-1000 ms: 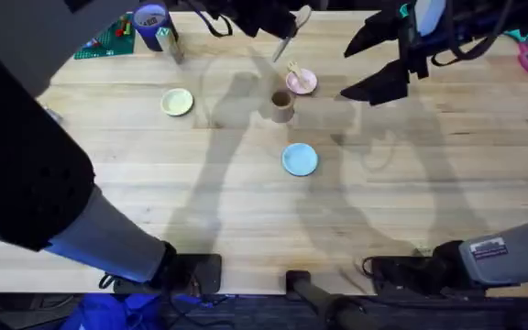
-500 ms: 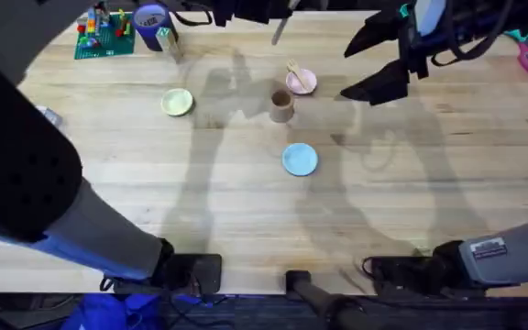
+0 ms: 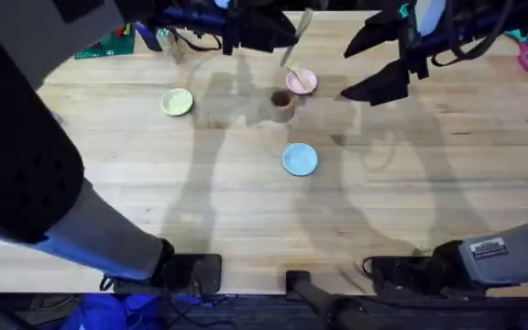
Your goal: Pick up a utensil and set it on the pink plate, then put the other utensil in the container.
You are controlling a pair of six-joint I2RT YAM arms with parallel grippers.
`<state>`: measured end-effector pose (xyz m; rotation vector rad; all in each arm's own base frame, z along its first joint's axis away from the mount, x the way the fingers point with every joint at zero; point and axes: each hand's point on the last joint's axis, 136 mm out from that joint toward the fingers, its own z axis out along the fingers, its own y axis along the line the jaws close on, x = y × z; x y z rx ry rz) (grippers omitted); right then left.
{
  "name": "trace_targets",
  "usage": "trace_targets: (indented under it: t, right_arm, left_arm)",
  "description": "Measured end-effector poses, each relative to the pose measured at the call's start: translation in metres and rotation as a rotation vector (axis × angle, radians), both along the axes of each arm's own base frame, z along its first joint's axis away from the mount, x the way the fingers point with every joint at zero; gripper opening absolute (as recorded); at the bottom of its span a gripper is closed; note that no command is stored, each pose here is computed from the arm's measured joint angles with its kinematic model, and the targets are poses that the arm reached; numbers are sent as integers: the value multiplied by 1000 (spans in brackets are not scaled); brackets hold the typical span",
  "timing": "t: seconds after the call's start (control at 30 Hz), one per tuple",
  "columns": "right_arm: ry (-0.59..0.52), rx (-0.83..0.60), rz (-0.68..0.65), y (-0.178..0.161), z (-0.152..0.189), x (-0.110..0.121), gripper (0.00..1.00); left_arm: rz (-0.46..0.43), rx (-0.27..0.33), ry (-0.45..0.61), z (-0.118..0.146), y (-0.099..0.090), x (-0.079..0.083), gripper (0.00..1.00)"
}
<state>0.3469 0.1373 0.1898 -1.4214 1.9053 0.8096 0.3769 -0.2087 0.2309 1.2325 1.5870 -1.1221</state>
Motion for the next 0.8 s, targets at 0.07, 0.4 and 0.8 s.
trace_targets:
  t: [0.07,0.4,0.8]
  right_arm:
    - [2,0,0,0,0,0,997]
    - [8,0,0,0,0,-2,997]
    - [12,0,0,0,0,-2,997]
  left_arm:
    - [-2,-4,-17,-5,0,0,42]
    - [-31,-45,-64,-25,-2,-6,42]
    - [56,30,-73,-32,-18,13,42]
